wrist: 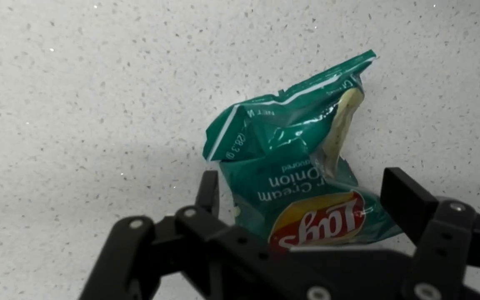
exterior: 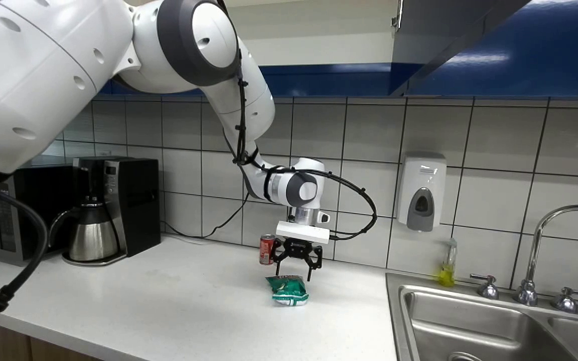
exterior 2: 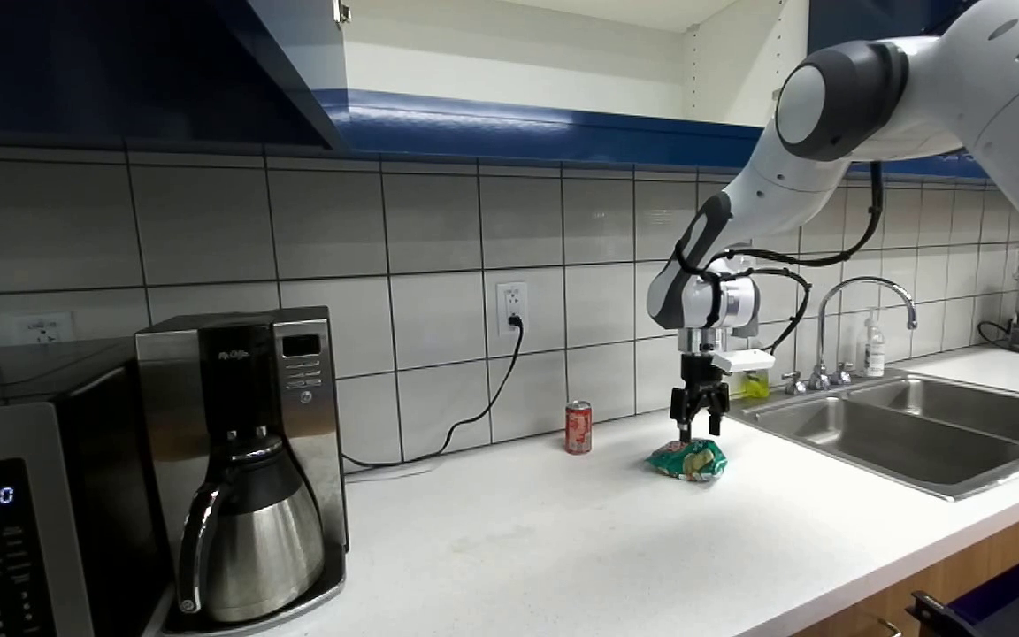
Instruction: Put the green snack packet in the top cabinet
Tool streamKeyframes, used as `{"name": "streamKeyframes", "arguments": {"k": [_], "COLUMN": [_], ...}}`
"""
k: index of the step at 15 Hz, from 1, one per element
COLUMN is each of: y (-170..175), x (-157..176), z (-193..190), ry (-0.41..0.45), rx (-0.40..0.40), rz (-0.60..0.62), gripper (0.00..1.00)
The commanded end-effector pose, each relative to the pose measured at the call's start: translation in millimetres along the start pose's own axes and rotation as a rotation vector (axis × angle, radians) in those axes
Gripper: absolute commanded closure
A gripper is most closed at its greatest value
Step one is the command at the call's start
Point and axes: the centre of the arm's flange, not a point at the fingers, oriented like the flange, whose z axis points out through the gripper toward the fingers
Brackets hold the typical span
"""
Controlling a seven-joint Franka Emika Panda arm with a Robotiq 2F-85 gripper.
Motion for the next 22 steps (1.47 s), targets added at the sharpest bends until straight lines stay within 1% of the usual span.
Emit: {"name": "streamKeyframes", "arguments": {"k": [1, 4, 11, 12, 13, 14, 18, 22], "y": [0.9, 2.4, 3.8, 4.2, 4.5, 4.7, 5.8, 7.5], "x": [0.7, -0.2, -0.6, -0.6, -0.5, -0.3, 1.2, 2.2], "z": [-1.3, 4.1, 18.5, 19.0, 19.0, 18.6, 15.0, 11.8], "ry": [-0.020, -0.014, -0.032, -0.032, -0.031, -0.031, -0.025, -0.021], "rx": [0.011, 0.005, 0.005, 0.006, 0.006, 0.005, 0.000, -0.004], "rz": [-0.015, -0.019, -0.018, -0.017, -0.016, -0.016, -0.018, -0.019], "gripper": [0.00, 0.00, 0.00, 0.25, 0.28, 0.35, 0.67, 0.96]}}
